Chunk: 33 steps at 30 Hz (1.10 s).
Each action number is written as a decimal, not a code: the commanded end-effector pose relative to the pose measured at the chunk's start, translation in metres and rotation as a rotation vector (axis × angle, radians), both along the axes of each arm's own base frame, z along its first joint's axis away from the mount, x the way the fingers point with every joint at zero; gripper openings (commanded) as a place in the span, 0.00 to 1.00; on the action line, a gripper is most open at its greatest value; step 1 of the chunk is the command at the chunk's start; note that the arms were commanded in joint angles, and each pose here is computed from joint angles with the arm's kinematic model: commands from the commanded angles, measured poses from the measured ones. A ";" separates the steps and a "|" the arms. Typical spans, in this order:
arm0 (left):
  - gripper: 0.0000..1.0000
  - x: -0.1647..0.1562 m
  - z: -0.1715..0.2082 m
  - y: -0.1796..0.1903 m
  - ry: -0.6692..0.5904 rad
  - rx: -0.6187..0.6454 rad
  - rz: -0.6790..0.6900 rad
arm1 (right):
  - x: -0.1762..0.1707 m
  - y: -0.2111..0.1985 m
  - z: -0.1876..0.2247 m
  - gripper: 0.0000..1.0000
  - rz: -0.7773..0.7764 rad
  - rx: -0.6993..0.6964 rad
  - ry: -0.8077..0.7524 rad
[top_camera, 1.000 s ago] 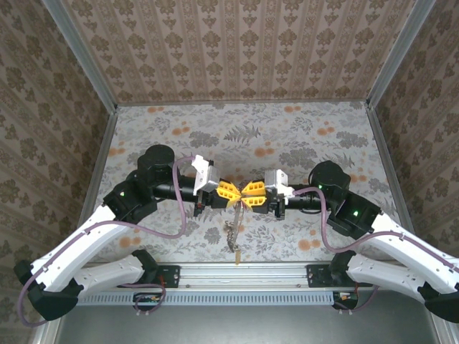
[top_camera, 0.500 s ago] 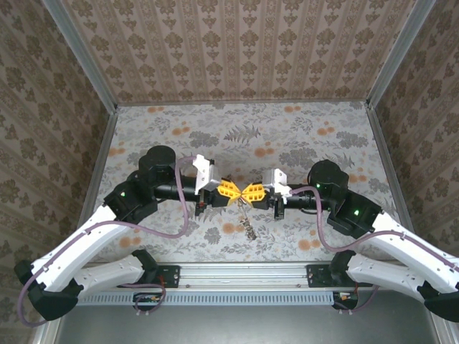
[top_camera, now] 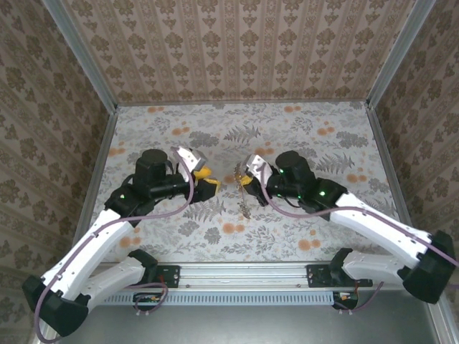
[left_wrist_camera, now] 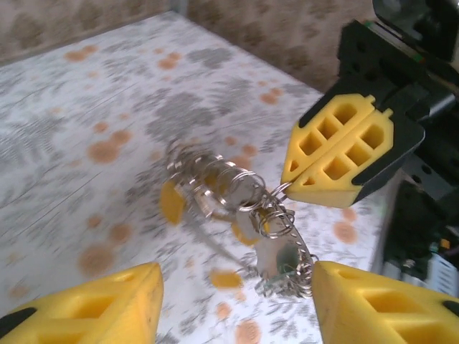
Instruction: Put the keys on the keyring
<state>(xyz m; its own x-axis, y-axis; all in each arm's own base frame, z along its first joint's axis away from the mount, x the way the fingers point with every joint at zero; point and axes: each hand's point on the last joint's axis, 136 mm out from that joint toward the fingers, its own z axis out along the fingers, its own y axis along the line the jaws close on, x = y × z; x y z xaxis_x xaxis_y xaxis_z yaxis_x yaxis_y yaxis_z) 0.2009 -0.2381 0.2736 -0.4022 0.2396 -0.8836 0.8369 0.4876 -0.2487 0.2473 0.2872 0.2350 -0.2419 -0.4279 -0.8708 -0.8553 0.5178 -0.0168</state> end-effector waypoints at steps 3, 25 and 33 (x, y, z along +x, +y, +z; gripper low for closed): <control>0.63 0.028 -0.023 0.041 0.068 0.074 0.277 | 0.030 0.036 -0.003 0.00 -0.012 0.115 0.059; 1.00 0.049 -0.035 0.058 0.105 0.036 0.362 | 0.078 -0.001 -0.111 0.00 -0.285 0.081 0.367; 1.00 0.051 -0.027 0.045 0.073 0.048 0.319 | 0.046 -0.029 -0.142 0.00 -0.352 0.049 0.447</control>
